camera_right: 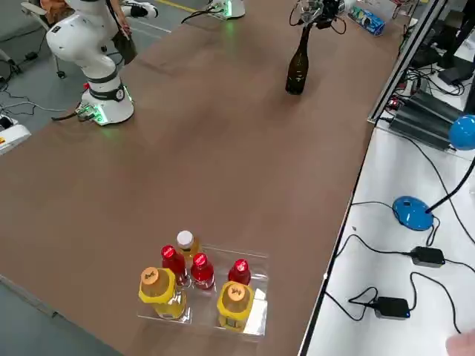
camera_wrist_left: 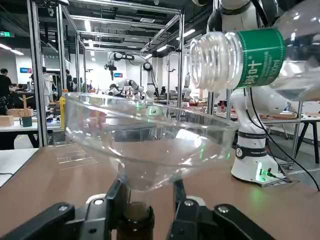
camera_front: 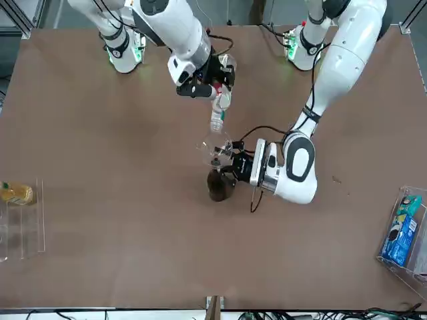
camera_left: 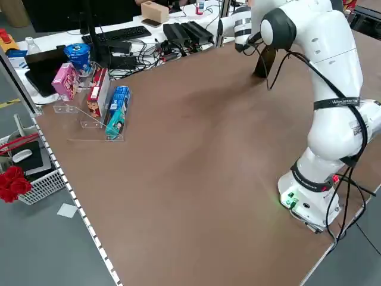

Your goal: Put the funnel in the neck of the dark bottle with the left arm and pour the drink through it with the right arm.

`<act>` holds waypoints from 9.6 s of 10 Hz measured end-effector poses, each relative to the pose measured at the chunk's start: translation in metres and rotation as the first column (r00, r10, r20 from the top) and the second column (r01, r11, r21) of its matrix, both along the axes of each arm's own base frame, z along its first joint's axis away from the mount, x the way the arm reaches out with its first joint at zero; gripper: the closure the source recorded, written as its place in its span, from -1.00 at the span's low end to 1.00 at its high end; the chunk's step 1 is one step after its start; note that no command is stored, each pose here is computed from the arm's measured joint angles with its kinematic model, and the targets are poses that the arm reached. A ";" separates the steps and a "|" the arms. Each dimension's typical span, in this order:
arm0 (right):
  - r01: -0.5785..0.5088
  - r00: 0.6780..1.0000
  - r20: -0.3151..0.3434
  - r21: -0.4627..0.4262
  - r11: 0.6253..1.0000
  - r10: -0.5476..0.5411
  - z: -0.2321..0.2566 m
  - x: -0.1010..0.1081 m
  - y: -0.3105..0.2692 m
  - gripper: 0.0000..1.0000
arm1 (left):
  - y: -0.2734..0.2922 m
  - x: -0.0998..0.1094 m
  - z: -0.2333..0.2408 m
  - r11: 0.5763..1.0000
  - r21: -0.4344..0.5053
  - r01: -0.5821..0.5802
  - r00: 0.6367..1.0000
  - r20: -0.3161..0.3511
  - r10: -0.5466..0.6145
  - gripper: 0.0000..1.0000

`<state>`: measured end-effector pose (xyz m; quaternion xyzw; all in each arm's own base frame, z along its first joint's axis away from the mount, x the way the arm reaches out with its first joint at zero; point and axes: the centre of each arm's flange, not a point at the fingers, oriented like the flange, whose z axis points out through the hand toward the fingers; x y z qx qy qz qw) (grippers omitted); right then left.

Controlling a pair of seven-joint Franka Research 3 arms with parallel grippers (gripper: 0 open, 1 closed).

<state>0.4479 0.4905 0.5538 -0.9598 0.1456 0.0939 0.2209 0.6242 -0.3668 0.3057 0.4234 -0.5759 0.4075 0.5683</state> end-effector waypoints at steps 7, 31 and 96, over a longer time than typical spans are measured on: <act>0.025 1.000 -0.014 0.008 1.000 -0.025 0.001 0.007 0.000 0.16 | 0.001 0.001 0.000 1.000 0.000 -0.002 1.000 0.000 0.002 0.11; -0.701 0.456 0.441 -0.357 0.618 0.773 0.036 0.164 -0.354 0.16 | 0.256 0.066 0.139 0.690 0.703 -0.172 0.903 0.392 -0.175 -0.99; -0.829 -0.061 0.985 -0.140 0.542 0.161 -0.445 -0.010 -0.665 -1.00 | 0.342 -0.064 0.332 -0.323 0.946 -0.029 0.012 0.324 0.946 -0.95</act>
